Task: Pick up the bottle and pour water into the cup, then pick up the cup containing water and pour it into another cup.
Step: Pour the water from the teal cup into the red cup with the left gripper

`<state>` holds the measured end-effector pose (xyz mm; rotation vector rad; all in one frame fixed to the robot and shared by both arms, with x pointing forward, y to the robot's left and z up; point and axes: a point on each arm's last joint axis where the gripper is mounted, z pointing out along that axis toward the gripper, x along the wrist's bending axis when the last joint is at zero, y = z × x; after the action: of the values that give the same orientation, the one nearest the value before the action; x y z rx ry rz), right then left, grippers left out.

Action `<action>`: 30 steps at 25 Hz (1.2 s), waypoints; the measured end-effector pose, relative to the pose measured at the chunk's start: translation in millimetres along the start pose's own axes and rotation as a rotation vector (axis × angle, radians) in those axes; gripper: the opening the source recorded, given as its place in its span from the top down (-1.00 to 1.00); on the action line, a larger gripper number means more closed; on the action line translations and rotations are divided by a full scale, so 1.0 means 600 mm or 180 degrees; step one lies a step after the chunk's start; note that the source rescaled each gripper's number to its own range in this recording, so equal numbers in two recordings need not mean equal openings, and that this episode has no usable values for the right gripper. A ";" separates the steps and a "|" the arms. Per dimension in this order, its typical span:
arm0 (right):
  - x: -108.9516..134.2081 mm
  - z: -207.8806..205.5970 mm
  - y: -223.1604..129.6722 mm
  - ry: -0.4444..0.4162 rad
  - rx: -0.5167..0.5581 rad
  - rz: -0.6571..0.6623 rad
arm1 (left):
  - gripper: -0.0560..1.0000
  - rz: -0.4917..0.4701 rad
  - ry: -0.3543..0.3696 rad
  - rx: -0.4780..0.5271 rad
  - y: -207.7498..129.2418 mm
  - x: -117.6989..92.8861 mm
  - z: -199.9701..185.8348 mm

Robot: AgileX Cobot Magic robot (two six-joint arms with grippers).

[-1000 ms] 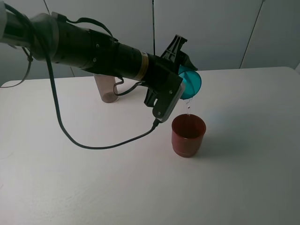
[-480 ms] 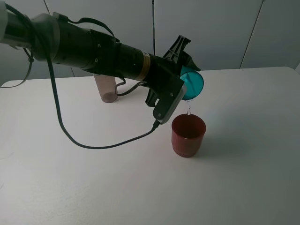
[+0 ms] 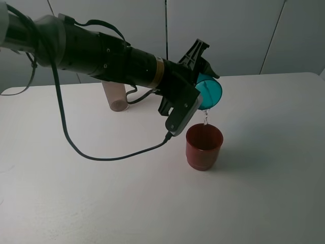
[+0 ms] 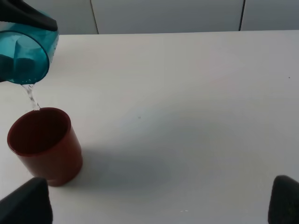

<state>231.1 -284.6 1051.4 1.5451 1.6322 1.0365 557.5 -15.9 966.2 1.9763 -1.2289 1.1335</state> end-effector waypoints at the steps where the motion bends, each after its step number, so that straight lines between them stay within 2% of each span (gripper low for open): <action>1: 0.000 0.000 0.000 0.0000 0.0000 0.0000 | 0.74 0.0010 0.0003 -0.0012 0.002 0.000 0.000; 13: 0.000 0.000 0.000 0.0000 0.0000 0.0000 | 0.74 0.0107 0.0019 -0.0084 0.012 0.002 0.003; 30: 0.000 0.000 0.000 0.0000 0.0000 0.0000 | 0.74 0.0530 0.0045 -0.0083 0.014 0.004 0.004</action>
<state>231.1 -284.6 1051.4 1.5451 1.6322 1.0365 551.1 -22.5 967.2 1.8717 -1.4154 1.2027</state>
